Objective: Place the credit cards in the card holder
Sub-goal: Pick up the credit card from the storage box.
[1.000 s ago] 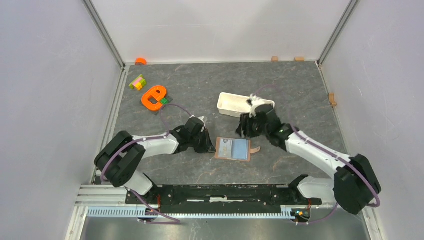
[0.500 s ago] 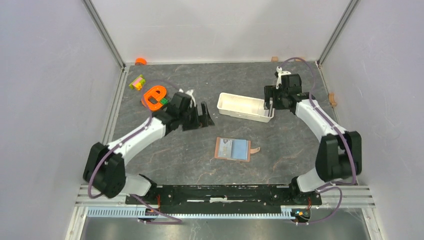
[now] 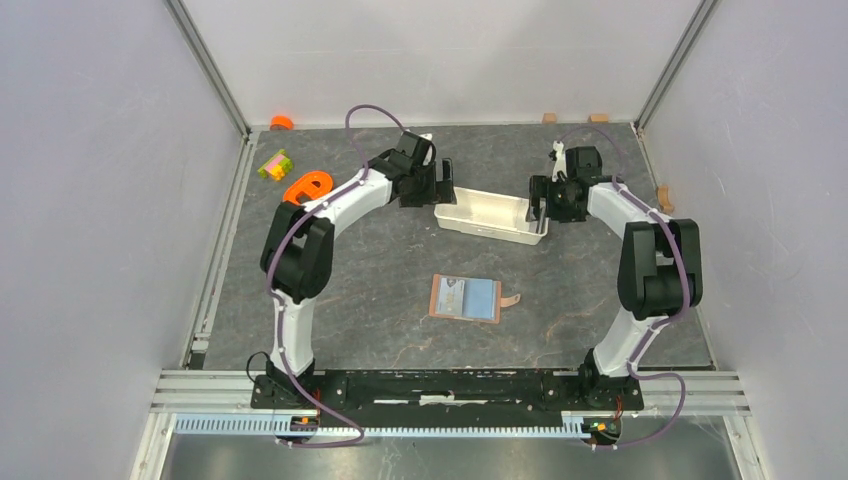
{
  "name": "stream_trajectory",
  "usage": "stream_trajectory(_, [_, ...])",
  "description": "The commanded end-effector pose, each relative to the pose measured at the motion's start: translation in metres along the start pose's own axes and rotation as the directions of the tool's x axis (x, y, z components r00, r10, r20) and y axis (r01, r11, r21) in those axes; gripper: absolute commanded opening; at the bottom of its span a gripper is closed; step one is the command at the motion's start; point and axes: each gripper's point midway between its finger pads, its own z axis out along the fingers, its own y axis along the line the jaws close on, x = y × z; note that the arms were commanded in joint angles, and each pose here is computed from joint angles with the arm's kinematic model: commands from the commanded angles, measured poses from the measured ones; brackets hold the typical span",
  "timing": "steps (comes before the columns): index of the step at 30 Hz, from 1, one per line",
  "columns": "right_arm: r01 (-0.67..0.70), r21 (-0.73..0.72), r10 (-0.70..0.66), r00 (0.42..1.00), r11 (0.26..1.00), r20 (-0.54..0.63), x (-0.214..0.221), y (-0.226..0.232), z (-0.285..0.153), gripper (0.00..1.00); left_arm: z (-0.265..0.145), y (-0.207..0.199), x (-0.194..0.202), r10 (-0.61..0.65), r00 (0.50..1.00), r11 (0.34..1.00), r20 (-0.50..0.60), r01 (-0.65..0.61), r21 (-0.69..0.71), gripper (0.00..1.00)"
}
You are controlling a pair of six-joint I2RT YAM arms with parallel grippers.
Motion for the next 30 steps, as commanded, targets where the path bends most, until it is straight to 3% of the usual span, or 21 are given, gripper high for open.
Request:
stream_trajectory(1, [-0.028, -0.033, 0.029, 0.999, 0.999, 0.033, -0.017, -0.003, 0.003, 0.91, 0.014, 0.011, -0.015, 0.086, 0.996, 0.994, 0.014, -0.085, -0.072, 0.95])
stream_trajectory(7, [-0.053, -0.009, 0.053, 0.998, 0.999, -0.017, -0.002, -0.014, 0.011, 0.88, 0.03, 0.023, -0.008, 0.115, 0.993, 0.988, -0.016, -0.116, -0.105, 0.76])
stream_trajectory(12, [-0.044, 0.055, 0.046, 0.998, 0.998, -0.035, 0.003, -0.025, 0.007, 0.86, 0.035, 0.028, -0.004, 0.134, 0.991, 0.985, -0.021, -0.135, -0.111, 0.52])
stream_trajectory(20, [-0.056, 0.121, 0.057, 0.998, 0.991, -0.004, -0.003, -0.041, -0.014, 0.83, 0.033, 0.037, -0.005, 0.157, 0.987, 0.975, -0.012, -0.157, -0.156, 0.32])
stream_trajectory(30, [-0.071, 0.117, 0.07, 0.997, 0.991, 0.016, -0.005, -0.047, -0.024, 0.73, 0.034, 0.035, -0.005, 0.159, 0.987, 0.976, -0.013, -0.159, -0.149, 0.27])
